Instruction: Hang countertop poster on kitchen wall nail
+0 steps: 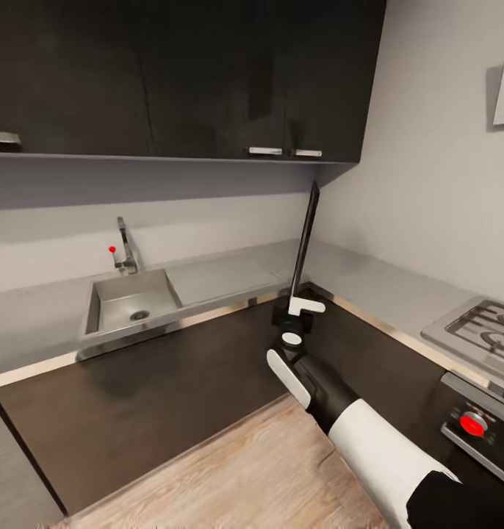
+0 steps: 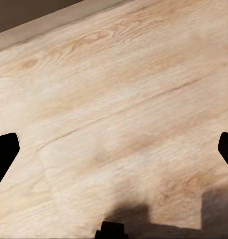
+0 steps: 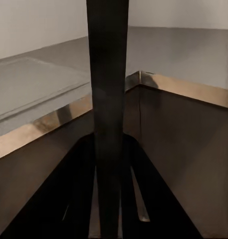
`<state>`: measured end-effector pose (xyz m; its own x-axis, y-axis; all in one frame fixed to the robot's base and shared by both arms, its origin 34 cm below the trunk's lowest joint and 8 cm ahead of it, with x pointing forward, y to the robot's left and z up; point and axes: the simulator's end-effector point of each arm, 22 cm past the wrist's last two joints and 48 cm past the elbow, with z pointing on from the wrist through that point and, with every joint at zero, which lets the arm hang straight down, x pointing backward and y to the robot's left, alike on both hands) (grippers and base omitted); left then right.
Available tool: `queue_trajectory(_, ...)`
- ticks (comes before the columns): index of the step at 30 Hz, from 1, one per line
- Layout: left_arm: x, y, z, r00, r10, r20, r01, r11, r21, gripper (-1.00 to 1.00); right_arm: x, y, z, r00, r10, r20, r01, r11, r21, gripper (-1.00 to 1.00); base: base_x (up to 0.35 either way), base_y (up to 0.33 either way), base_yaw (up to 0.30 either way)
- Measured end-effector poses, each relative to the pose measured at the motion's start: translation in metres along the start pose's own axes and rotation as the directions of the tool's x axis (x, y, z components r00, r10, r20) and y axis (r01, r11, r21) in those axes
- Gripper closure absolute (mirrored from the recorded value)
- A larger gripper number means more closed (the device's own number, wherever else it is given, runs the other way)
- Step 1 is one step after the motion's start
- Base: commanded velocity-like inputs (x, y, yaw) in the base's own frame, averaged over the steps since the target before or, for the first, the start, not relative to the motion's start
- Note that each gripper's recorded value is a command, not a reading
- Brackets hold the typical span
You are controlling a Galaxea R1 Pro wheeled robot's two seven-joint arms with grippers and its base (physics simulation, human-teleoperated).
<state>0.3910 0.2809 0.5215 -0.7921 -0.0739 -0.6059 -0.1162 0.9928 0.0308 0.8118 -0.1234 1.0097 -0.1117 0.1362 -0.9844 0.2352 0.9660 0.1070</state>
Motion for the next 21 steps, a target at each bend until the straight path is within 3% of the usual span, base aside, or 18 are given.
queue_trajectory(14,0.0,0.001,0.0,1.0,0.001,0.0,-0.001,1.0,-0.001,-1.0,0.021,0.001,-0.016,1.0,0.019,-0.02,-0.019,1.0,-0.021,1.0,-0.337,0.0,0.0)
queue_trajectory(18,-0.001,0.006,0.0,1.0,0.007,0.001,-0.007,1.0,-0.007,-1.0,0.029,0.003,-0.042,0.998,0.063,-0.016,-0.064,0.996,-0.069,1.0,-0.334,0.0,0.0)
queue_trajectory(21,0.0,0.006,0.0,1.0,0.013,0.001,-0.013,1.0,0.004,-1.0,0.041,0.007,-0.06,0.999,0.035,-0.003,-0.035,0.987,-0.157,1.0,-0.244,0.0,0.0)
